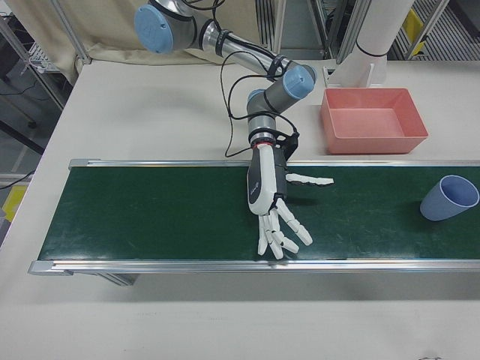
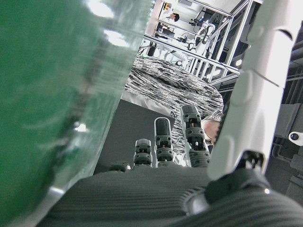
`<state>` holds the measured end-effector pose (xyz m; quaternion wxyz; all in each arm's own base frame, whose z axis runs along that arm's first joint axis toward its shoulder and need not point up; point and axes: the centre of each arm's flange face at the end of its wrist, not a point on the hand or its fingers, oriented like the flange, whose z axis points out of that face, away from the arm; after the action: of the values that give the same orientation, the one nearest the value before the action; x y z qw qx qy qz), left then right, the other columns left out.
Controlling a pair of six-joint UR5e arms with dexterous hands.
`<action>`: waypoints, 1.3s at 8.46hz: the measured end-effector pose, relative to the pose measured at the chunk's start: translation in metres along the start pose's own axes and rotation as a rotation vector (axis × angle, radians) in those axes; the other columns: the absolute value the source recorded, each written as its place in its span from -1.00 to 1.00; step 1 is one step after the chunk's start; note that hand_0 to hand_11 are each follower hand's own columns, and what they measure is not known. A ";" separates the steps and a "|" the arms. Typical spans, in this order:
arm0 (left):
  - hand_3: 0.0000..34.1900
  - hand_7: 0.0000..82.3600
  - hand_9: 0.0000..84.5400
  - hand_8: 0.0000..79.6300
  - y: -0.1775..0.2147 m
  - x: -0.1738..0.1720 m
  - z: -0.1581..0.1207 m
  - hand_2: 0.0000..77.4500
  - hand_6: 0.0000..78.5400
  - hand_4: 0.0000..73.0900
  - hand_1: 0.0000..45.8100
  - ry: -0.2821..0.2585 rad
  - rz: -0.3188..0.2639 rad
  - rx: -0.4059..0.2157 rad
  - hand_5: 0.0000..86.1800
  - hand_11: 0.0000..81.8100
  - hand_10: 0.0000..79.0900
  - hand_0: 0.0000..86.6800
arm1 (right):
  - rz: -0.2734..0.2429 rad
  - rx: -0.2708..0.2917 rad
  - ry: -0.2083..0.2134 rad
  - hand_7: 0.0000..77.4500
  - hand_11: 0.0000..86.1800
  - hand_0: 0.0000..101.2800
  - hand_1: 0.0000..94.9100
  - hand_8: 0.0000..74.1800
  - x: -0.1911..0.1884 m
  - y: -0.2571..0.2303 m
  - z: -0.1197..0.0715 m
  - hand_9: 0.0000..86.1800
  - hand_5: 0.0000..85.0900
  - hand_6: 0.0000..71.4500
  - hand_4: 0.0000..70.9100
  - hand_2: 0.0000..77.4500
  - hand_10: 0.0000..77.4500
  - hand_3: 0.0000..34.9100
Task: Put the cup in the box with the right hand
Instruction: 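Hold the open right hand on the belt as the cup approaches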
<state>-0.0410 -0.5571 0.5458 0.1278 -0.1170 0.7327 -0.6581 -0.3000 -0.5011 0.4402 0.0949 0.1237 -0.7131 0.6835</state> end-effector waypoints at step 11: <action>-1.00 -1.00 -1.00 -1.00 0.000 0.000 0.000 -0.97 -1.00 -0.97 -0.98 0.000 0.000 0.000 -0.99 -1.00 -1.00 -1.00 | 0.016 -0.040 0.017 -0.18 -0.99 0.06 -0.57 -0.85 0.003 0.030 -0.013 -0.70 -0.86 -0.79 -0.78 -0.97 -1.00 -1.00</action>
<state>-0.0410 -0.5572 0.5463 0.1279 -0.1170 0.7326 -0.6582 -0.3129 -0.4870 0.4135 0.0982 0.1104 -0.7265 0.6711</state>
